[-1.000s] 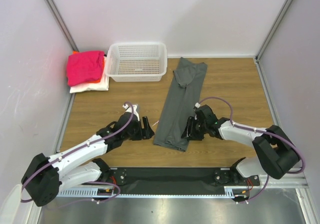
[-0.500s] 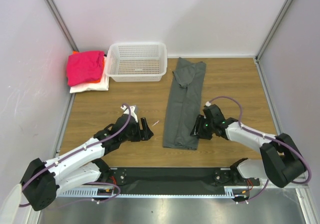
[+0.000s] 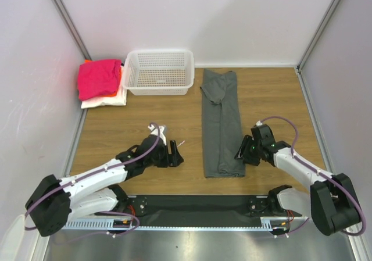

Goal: Fold and stack the t-shirts
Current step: Fold the tshirt

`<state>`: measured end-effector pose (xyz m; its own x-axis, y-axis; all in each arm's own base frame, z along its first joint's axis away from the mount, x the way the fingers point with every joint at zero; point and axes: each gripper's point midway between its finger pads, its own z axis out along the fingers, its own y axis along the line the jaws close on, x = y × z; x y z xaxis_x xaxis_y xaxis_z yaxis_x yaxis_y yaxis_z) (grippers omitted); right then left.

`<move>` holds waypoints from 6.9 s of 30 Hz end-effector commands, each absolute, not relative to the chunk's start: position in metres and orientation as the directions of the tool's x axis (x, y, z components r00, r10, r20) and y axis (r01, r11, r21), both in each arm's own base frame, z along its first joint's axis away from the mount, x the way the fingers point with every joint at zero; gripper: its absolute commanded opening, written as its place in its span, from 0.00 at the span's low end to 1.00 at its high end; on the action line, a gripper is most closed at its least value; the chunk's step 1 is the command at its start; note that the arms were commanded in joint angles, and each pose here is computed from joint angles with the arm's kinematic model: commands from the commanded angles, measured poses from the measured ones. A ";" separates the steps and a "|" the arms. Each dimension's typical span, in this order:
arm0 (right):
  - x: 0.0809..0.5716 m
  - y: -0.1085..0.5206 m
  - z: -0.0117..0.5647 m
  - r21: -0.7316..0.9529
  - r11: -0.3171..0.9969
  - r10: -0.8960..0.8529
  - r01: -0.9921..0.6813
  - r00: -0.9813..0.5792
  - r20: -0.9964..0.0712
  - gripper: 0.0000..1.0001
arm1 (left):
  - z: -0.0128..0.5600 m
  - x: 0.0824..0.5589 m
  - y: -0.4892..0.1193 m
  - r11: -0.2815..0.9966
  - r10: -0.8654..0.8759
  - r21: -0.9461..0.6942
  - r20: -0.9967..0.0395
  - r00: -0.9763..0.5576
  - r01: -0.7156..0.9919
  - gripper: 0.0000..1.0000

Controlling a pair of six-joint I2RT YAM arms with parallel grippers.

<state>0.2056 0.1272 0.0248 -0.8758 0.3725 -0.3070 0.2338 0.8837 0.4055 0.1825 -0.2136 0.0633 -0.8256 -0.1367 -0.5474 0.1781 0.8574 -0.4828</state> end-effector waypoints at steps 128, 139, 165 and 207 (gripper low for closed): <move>0.417 0.126 0.135 0.644 0.738 0.504 0.203 -0.800 -0.326 0.00 | 0.129 0.388 -0.347 0.683 -0.587 -0.713 -0.405 -0.701 -0.160 0.00; 0.436 0.118 0.111 0.646 0.733 0.501 0.211 -0.810 -0.304 0.00 | 0.107 0.411 -0.363 0.697 -0.574 -0.694 -0.391 -0.719 -0.179 0.00; 0.451 0.112 0.081 0.614 0.760 0.469 0.214 -0.835 -0.289 0.00 | 0.072 0.427 -0.339 0.725 -0.605 -0.629 -0.386 -0.697 -0.280 0.00; 0.493 0.111 0.099 0.622 0.772 0.435 0.134 -0.825 -0.362 0.50 | 0.100 0.470 -0.346 0.739 -0.590 -0.650 -0.501 -0.633 -0.175 0.58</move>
<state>0.4677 0.1136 0.0671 -0.8561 0.4402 -0.2709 0.2051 0.7703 0.6038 0.4392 -0.3412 0.0514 -0.7037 -0.5734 -0.4195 -0.2638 0.7592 -0.5950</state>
